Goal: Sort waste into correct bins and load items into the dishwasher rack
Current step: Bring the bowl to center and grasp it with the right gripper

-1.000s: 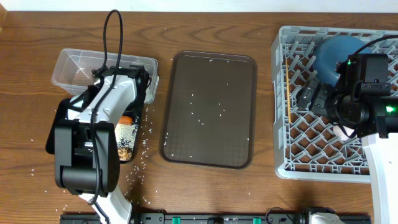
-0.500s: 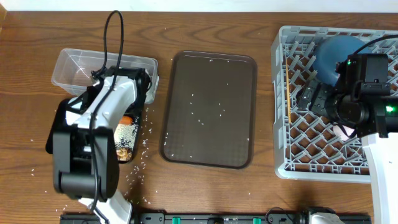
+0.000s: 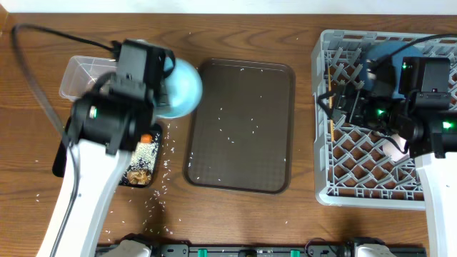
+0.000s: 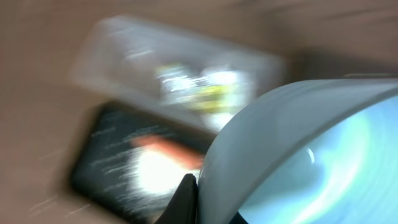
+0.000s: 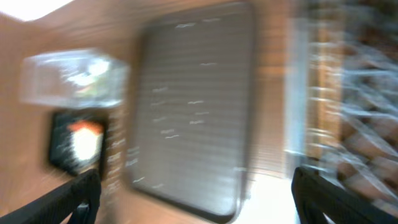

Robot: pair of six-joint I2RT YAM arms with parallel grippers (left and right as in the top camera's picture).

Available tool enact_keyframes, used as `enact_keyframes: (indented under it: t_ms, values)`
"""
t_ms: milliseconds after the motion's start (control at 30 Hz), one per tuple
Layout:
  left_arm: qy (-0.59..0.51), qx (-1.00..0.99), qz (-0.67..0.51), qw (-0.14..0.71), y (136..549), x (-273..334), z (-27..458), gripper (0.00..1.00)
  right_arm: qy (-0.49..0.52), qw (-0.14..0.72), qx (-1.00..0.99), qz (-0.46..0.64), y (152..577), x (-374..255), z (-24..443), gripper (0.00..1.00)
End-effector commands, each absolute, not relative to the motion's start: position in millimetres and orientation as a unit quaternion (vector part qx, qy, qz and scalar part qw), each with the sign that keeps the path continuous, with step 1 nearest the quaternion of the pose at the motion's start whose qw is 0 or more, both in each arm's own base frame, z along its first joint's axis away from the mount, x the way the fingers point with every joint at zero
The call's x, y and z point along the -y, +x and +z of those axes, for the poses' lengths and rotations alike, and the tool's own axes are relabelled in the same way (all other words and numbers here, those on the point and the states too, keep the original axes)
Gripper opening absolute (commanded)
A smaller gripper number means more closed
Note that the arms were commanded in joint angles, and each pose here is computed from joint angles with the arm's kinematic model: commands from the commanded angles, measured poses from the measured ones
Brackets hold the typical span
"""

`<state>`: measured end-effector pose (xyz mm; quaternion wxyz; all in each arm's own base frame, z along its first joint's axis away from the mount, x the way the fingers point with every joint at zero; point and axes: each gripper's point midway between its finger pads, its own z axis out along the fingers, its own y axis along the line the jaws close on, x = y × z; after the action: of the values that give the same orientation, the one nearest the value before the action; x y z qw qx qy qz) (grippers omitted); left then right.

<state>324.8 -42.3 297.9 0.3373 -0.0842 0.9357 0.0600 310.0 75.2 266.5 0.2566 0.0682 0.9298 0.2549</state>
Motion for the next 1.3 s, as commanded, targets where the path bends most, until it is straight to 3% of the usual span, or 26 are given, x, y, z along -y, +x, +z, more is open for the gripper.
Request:
enact_keyframes:
  t_ms: [0,300,500,600,767,867,1000,1167,1233,1267]
  values:
    - [0.009,-0.94,-0.092,0.329,302,122,310,0.06,-0.063,0.234,-0.87,0.43,284,-147,307,0.88]
    - [0.067,-0.938,-0.117,0.319,286,167,306,0.06,-0.222,0.274,-0.816,0.457,254,-216,338,0.86]
    - [0.06,-0.935,-0.13,0.324,287,175,309,0.06,-0.169,0.295,-0.879,0.334,274,-215,305,0.76]
    - [0.06,-0.934,-0.136,0.325,286,180,310,0.06,-0.15,0.308,-0.896,0.284,284,-216,294,0.6]
    - [0.072,-0.928,-0.147,0.335,286,192,314,0.06,-0.125,0.339,-0.901,0.238,300,-215,290,0.43]
    - [0.069,-0.929,-0.15,0.331,290,198,310,0.06,-0.12,0.365,-0.893,0.235,309,-216,298,0.19]
    - [0.064,-0.935,-0.151,0.315,289,207,301,0.06,-0.089,0.382,-0.892,0.224,318,-210,302,0.01]
    - [0.074,-0.929,-0.163,0.324,291,219,304,0.06,-0.078,0.38,-0.897,0.21,319,-204,299,0.01]
    - [0.072,-0.925,-0.169,0.333,293,220,309,0.17,-0.065,0.384,-0.903,0.181,322,-193,295,0.01]
    - [0.072,-0.922,-0.172,0.338,293,220,312,0.31,-0.051,0.387,-0.907,0.161,323,-185,292,0.01]
